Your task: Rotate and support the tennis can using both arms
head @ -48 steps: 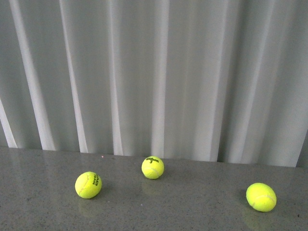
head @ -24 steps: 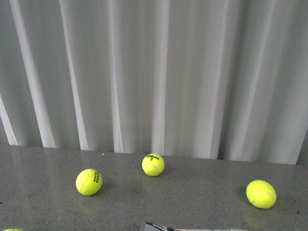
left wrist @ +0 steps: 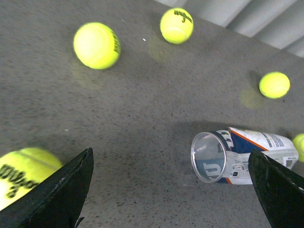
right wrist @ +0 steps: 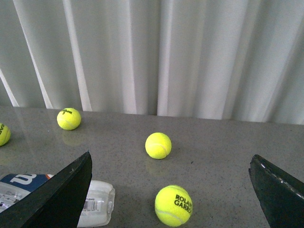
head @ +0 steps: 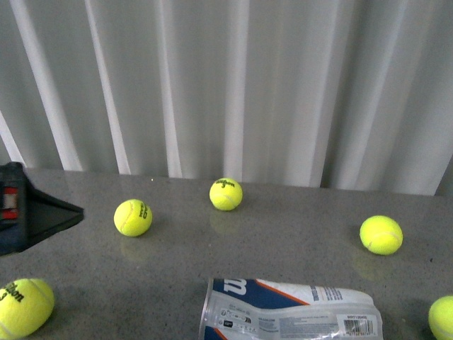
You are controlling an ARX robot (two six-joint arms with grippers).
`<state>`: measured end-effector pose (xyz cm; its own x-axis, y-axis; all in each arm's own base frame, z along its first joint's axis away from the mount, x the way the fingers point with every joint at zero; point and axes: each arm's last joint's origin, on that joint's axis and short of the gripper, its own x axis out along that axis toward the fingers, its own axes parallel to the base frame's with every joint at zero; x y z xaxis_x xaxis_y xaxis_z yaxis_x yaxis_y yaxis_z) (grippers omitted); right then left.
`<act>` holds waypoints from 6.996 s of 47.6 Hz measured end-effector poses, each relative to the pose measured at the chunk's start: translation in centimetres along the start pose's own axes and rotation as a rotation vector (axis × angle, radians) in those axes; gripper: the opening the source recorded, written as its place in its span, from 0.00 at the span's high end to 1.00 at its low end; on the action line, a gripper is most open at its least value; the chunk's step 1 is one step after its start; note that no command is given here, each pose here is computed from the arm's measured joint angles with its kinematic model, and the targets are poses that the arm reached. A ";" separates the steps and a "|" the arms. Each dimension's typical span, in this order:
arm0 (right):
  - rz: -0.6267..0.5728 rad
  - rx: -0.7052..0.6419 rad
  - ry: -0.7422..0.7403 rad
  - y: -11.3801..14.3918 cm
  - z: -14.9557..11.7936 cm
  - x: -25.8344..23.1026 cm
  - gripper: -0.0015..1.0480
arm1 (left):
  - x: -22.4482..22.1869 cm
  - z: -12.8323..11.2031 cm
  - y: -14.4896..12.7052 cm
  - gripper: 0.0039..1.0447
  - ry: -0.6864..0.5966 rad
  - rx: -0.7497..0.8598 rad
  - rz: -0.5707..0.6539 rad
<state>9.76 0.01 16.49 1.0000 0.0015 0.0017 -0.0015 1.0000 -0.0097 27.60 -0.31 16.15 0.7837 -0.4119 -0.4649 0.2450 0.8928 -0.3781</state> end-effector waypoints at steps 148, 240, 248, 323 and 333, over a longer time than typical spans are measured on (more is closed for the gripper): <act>0.000 0.000 0.000 0.0 0.0 0.0 0.07 | 4.8 8.8 -15.6 0.97 0.247 0.321 -0.359; 0.000 0.000 0.000 0.0 0.0 0.0 0.07 | 10.8 4.6 -21.3 0.14 0.528 1.069 -0.158; 0.000 0.000 0.000 0.0 0.0 0.0 0.07 | 9.9 5.4 -21.3 0.07 0.508 1.062 -0.150; 0.000 0.000 0.000 0.0 0.0 0.0 0.07 | -6.5 1.0 -8.1 0.90 -0.556 0.295 0.345; 0.000 0.000 0.000 0.0 0.0 0.0 0.07 | -8.2 -1.5 -6.4 0.97 -0.561 0.302 0.353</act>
<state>9.76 0.01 16.49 1.0000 0.0015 0.0017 -0.0015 1.0000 -0.0097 18.78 -2.94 21.19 1.0000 -0.0065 -0.0069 0.0064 1.0000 -0.0066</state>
